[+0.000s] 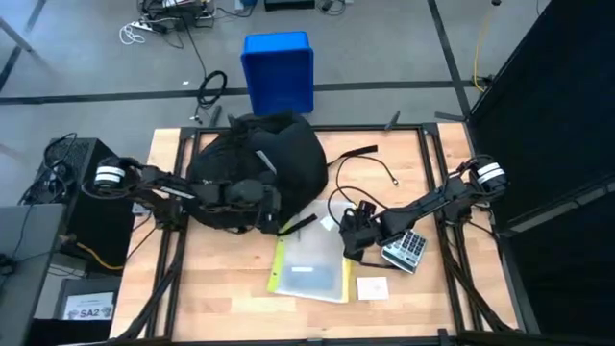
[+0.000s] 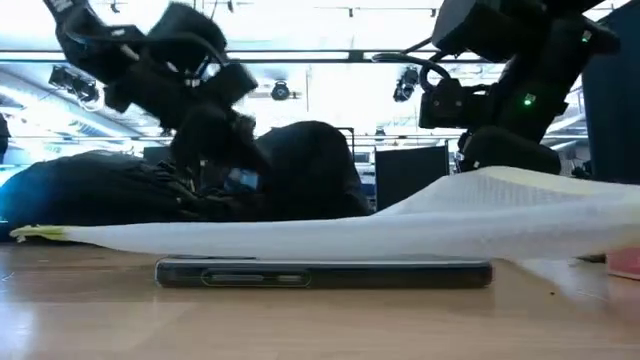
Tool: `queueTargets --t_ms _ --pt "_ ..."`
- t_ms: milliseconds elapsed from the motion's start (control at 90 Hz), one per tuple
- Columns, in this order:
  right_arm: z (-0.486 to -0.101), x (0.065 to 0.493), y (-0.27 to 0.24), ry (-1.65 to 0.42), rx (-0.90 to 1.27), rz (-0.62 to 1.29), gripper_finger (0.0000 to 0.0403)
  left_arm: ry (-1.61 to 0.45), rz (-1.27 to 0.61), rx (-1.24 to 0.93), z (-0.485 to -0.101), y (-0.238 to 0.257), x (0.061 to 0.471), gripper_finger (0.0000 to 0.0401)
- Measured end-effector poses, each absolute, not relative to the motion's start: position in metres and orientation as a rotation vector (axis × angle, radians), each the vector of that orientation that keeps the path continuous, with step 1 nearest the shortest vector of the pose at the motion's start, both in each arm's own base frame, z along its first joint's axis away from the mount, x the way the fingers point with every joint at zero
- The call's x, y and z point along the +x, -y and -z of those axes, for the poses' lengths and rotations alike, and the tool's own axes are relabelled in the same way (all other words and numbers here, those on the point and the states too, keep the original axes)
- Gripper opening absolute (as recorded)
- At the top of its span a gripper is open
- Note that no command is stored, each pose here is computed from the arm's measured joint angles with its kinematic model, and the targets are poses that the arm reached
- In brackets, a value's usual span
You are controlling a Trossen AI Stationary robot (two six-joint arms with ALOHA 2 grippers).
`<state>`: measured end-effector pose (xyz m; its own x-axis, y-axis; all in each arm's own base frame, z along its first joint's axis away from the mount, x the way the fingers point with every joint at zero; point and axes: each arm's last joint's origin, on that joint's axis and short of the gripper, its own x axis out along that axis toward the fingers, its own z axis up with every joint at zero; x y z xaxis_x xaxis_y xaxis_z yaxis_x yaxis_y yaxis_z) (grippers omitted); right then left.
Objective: Unpack backpack
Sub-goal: Remove the charger adapter from the zip bag
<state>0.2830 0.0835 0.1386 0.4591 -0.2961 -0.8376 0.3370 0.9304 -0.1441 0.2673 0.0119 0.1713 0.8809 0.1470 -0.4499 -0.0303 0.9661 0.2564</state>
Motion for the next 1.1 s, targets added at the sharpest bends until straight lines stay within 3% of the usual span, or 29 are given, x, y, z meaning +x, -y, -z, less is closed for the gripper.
queueTargets --t_ms 256,656,1100 --pt "-0.14 0.287 -0.085 -0.985 0.042 0.365 0.0283 -0.44 -0.039 0.306 -0.191 0.002 0.314 0.0" --pt "-0.142 0.289 -0.083 -0.944 0.033 0.387 0.0307 -0.729 -0.062 0.339 -0.13 -0.018 0.395 0.0" --pt "-0.123 0.308 -0.06 -0.85 0.055 0.377 0.0338 -0.731 0.01 0.321 -0.121 -0.008 0.402 0.0"
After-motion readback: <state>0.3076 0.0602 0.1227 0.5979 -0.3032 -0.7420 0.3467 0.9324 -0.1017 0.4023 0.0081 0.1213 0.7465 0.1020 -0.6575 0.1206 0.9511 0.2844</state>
